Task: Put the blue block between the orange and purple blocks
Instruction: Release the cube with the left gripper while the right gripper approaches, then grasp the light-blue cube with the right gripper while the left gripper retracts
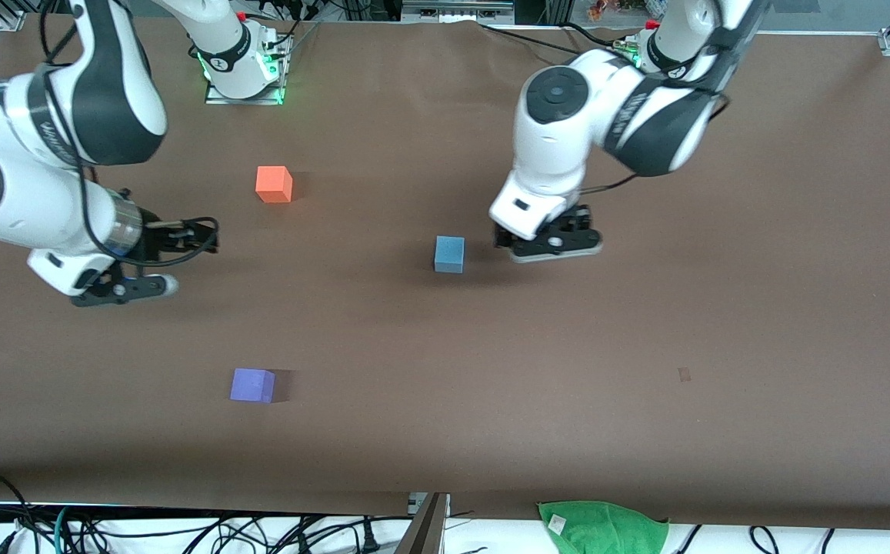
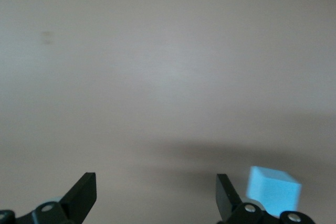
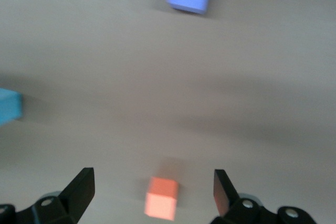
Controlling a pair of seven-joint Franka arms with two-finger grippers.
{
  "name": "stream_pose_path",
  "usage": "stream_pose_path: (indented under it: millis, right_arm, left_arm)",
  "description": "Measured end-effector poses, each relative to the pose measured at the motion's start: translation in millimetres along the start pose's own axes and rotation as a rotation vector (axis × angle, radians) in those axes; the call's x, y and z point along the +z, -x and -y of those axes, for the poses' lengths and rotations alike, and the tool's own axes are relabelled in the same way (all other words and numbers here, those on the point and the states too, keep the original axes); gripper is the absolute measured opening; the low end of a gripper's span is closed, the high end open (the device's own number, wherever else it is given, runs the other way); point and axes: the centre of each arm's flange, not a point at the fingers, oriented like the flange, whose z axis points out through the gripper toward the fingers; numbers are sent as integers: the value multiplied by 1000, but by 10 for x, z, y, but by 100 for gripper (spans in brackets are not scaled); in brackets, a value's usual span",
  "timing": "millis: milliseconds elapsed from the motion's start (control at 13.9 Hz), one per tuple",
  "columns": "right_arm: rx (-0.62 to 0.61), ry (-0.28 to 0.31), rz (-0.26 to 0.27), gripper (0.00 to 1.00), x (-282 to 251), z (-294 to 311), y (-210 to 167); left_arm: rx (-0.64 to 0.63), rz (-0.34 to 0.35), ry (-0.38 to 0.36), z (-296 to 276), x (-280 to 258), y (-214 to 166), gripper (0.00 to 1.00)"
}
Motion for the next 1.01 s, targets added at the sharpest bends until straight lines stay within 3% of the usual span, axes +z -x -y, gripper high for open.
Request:
stream_pose_path:
  millis: [144, 505, 721, 1010]
  right_arm:
    - [48, -18, -18, 100, 326, 456, -138]
    - [235, -81, -109, 100, 1491, 2161, -204]
    - [296, -82, -123, 100, 2059, 2807, -20]
    - [352, -90, -148, 100, 2548, 3148, 89]
  left_arm:
    - [-2, 61, -38, 521, -276, -272, 100]
    - [73, 152, 43, 1704, -726, -791, 100]
    - [145, 156, 104, 2342, -935, -829, 100]
    - [250, 135, 106, 3116, -943, -565, 100]
